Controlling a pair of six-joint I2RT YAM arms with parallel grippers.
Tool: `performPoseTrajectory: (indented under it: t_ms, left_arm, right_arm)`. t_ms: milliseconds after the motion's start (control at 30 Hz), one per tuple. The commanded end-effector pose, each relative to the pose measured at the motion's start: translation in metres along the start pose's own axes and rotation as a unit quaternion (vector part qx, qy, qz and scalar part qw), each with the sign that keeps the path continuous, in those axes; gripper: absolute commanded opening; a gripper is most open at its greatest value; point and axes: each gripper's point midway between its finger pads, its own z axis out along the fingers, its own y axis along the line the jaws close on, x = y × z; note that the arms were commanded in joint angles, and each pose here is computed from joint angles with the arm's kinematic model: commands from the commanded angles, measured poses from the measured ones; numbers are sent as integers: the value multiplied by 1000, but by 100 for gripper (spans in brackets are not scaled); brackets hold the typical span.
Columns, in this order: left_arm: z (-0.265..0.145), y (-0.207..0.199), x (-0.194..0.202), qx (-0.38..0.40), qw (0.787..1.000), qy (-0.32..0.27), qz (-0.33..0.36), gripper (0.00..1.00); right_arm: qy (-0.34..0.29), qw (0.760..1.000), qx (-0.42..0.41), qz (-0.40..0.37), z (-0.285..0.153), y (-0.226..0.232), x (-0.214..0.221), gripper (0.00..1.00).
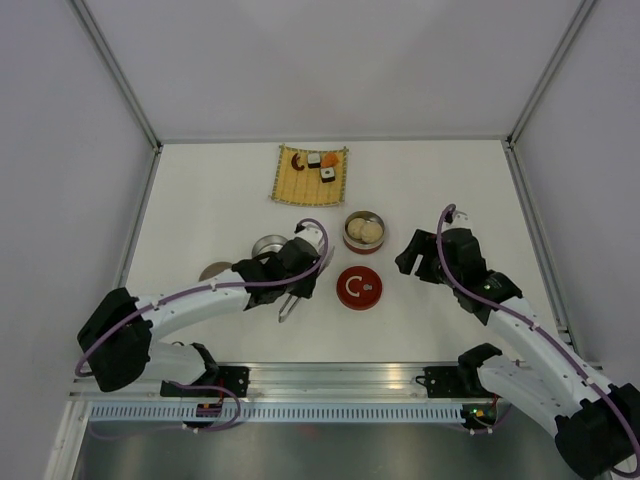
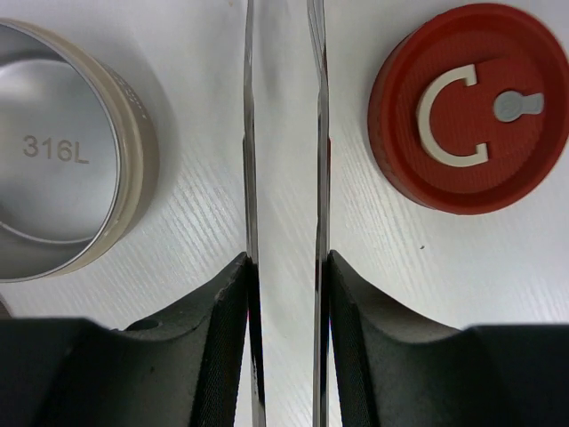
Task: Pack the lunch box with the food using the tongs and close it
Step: Pick up the clamp at the center of the board.
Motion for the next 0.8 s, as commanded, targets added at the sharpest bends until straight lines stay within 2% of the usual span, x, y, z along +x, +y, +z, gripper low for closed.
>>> performPoseTrajectory:
  t_ms: [0, 67, 233, 400, 767]
  left_arm:
    - [-19, -9, -16, 24, 1000, -17, -2, 45]
    - [-23, -9, -15, 28, 999, -15, -2, 45]
    - [-35, -11, -19, 42, 999, -28, -11, 46]
    - [-56, -6, -36, 41, 997, -64, -21, 50]
    - [-69, 9, -47, 2, 997, -78, -30, 54]
  right_arm:
    - [-2, 999, -46, 4, -1, 20, -6, 82]
    - [-14, 998, -55, 14, -2, 25, -12, 83]
    - [1, 994, -109, 24, -3, 48, -10, 83]
    - [9, 995, -93, 23, 2, 40, -4, 84]
    - [8, 997, -77, 23, 2, 32, -1, 85]
